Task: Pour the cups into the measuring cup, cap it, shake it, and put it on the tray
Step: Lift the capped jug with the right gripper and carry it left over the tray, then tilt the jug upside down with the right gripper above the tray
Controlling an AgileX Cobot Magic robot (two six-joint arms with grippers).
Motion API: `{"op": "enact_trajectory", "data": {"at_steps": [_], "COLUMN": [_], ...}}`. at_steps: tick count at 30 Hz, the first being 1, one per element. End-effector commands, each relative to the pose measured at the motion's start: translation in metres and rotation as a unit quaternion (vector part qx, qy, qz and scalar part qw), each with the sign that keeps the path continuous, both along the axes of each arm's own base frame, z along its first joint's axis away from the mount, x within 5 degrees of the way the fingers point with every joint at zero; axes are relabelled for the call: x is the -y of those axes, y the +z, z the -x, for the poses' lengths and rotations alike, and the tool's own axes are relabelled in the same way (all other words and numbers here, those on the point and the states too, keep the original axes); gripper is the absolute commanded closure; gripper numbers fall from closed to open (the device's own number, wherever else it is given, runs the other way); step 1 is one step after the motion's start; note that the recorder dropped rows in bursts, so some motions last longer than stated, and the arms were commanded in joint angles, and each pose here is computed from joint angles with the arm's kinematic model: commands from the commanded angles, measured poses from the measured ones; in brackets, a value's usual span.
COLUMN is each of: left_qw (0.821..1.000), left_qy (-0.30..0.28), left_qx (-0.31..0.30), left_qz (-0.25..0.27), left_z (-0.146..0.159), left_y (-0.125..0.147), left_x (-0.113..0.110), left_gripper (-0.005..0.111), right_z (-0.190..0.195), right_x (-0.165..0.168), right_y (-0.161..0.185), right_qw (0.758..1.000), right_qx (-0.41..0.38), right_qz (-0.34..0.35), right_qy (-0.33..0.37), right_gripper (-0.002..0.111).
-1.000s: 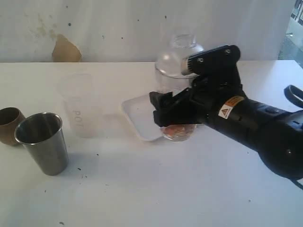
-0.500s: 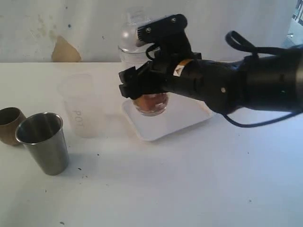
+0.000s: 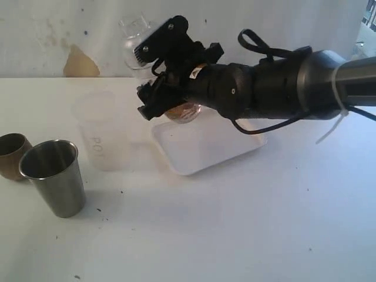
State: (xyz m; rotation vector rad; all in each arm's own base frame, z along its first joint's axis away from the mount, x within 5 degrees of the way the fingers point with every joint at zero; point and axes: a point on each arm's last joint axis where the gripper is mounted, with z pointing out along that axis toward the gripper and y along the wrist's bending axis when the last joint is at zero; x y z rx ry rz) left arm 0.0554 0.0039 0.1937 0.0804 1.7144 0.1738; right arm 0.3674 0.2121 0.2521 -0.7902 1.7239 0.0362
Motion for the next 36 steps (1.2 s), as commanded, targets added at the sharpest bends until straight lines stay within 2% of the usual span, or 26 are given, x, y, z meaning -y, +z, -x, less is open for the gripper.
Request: {"op": "enact_trajectory", "data": {"at_steps": [1, 2, 3, 4, 6, 14, 19, 27, 36], "left_qw": [1.0, 1.0, 1.0, 1.0, 1.0, 1.0, 1.0, 1.0, 1.0], "left_qy": [0.0, 0.0, 0.0, 0.0, 0.0, 0.0, 0.0, 0.0, 0.0], "left_qx": [-0.001, -0.001, -0.001, -0.001, -0.001, -0.001, -0.001, -0.001, -0.001], "left_qz": [0.0, 0.0, 0.0, 0.0, 0.0, 0.0, 0.0, 0.0, 0.0], "left_z": [0.0, 0.0, 0.0, 0.0, 0.0, 0.0, 0.0, 0.0, 0.0], "left_y": [-0.002, -0.002, -0.002, -0.002, -0.002, -0.002, -0.002, -0.002, -0.002], "left_x": [0.0, 0.0, 0.0, 0.0, 0.0, 0.0, 0.0, 0.0, 0.0], "left_gripper": [0.107, 0.107, 0.107, 0.107, 0.107, 0.107, 0.107, 0.107, 0.107], "right_z": [-0.012, -0.014, -0.014, -0.015, -0.017, -0.034, -0.041, -0.042, -0.042], "right_x": [0.019, 0.025, 0.026, 0.026, 0.025, 0.012, 0.01, 0.011, 0.008], "right_y": [0.022, 0.02, 0.017, 0.012, 0.008, -0.007, -0.023, -0.026, -0.025], "right_qw": [0.988, 0.981, 0.979, 0.971, 0.964, 0.965, 0.946, 0.925, 0.925], "right_qx": [0.107, 0.117, 0.116, 0.124, 0.129, 0.119, 0.13, 0.144, 0.147], "right_qz": [0.031, 0.079, 0.109, 0.169, 0.21, 0.218, 0.29, 0.346, 0.347], "right_qy": [-0.11, -0.131, -0.13, -0.117, -0.104, -0.086, -0.071, -0.059, -0.054], "right_gripper": [0.108, 0.108, 0.108, 0.108, 0.108, 0.108, 0.108, 0.108, 0.108]}}
